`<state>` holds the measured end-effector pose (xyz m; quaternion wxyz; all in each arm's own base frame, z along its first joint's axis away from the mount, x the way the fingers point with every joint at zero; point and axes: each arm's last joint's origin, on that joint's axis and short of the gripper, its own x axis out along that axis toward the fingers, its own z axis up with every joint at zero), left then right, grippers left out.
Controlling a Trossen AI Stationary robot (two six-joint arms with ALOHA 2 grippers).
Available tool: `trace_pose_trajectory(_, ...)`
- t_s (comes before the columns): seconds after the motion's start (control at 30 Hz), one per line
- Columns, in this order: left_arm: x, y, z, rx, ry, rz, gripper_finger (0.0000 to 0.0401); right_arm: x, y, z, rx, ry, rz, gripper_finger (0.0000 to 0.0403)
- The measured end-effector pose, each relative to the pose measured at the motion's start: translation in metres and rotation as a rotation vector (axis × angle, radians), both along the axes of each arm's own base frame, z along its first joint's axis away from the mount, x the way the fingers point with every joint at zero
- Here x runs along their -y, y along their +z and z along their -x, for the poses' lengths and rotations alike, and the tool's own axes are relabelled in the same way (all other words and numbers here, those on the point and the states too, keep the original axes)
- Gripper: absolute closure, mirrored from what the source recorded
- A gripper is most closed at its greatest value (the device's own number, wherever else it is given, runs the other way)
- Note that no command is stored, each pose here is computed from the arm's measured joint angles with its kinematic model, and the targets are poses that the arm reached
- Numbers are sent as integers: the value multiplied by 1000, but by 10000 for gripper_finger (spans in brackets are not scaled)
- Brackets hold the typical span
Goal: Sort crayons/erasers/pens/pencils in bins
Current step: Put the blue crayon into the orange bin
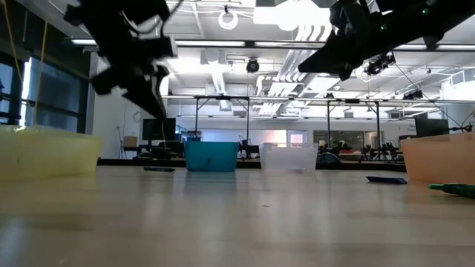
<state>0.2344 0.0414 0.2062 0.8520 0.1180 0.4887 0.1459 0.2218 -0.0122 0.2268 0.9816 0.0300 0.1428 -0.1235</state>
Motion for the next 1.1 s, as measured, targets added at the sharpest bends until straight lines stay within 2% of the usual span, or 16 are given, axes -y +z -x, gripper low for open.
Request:
trace_pose_trajectory(0.2,-31,-26,-9,-100,4,9,401,-2,0,0,-5,11,4,403)
trace_pose_trajectory(0.33,-50,-36,-7,-126,7,64,401,-3,-1,0,-9,14,11,403)
trace_pose_trajectory(0.47,-65,-43,-3,-161,48,73,397,-2,-1,0,-10,16,18,403)
trace_pose_trajectory(0.9,-100,-56,3,-208,140,86,290,-2,-1,0,-14,18,28,403)
trace_pose_trajectory(1.1,-110,-52,2,-195,134,64,275,-2,-1,0,-14,18,28,403)
